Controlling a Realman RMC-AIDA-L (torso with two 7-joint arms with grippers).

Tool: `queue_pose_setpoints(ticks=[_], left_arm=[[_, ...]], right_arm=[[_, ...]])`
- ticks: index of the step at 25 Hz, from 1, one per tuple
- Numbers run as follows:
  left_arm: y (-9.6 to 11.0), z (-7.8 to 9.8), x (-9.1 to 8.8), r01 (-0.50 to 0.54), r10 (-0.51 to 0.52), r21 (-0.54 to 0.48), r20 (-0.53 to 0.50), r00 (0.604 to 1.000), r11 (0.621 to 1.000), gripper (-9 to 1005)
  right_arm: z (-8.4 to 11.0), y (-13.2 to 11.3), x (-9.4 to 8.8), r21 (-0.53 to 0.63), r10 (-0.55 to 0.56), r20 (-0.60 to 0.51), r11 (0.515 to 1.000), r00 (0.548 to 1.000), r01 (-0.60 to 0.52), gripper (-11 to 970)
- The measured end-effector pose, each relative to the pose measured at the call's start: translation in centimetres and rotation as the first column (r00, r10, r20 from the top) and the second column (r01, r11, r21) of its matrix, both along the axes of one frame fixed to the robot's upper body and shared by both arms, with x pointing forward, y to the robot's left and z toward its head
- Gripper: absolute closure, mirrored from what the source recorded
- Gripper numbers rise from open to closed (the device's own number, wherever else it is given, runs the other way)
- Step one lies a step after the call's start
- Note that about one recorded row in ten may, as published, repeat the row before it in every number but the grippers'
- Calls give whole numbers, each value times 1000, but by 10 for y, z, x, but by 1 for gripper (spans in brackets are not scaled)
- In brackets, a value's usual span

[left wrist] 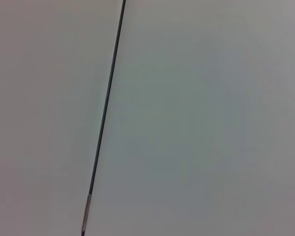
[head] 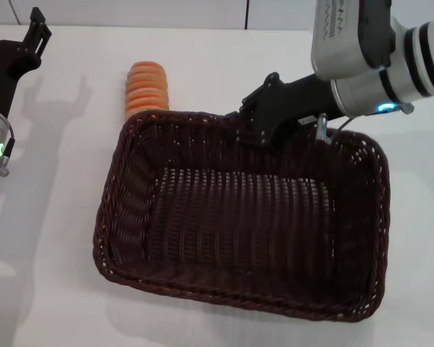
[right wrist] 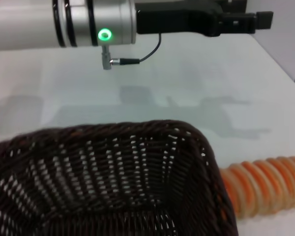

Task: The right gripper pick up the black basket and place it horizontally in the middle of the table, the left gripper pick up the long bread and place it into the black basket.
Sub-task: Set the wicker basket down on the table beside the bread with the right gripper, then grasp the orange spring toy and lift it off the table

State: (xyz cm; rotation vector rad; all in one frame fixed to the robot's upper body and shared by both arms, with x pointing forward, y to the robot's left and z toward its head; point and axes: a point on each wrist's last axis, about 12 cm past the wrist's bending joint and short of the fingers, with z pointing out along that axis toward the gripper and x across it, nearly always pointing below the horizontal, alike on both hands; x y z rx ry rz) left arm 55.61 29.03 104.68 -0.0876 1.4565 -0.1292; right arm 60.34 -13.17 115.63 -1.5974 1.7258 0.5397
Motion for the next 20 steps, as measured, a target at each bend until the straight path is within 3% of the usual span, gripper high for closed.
queue_pose_setpoints(ticks=[6,12,13,14,16,17,18,19,20], left_arm=[[0,0,0,0,0,0,0,1000,1000,148],[-1,1,1,4,-4,1,1,1000,1000,148],[-1,1,2,6,-6,2,2,1000,1000,148],[-2,2,2,8,-8,3,4,1000,1000,148],[-2,3,3,12,-12,5,8,1000,1000,148],[-2,4,4,13,-13,7,9,1000,1000,148],[-3,6,6,20,-20,13,16,1000,1000,148],[-3,6,6,20,-20,13,16,1000,1000,148],[-6,8,9,39,-39,25,23,999,999,148]], right_arm=[[0,-1,-6,5,-31,80,1000,996,31,679],[12,-2,-5,60,-89,179,995,980,80,570],[26,-5,-8,172,-173,245,976,954,133,549],[26,-5,-8,172,-173,245,976,954,133,527],[40,-11,-13,308,-270,291,935,918,178,483],[47,-16,-16,384,-332,317,902,888,200,462],[56,-30,-23,504,-467,359,826,808,253,440],[56,-30,-23,504,-467,359,826,808,253,365],[58,-39,-28,558,-545,369,778,753,290,291]])
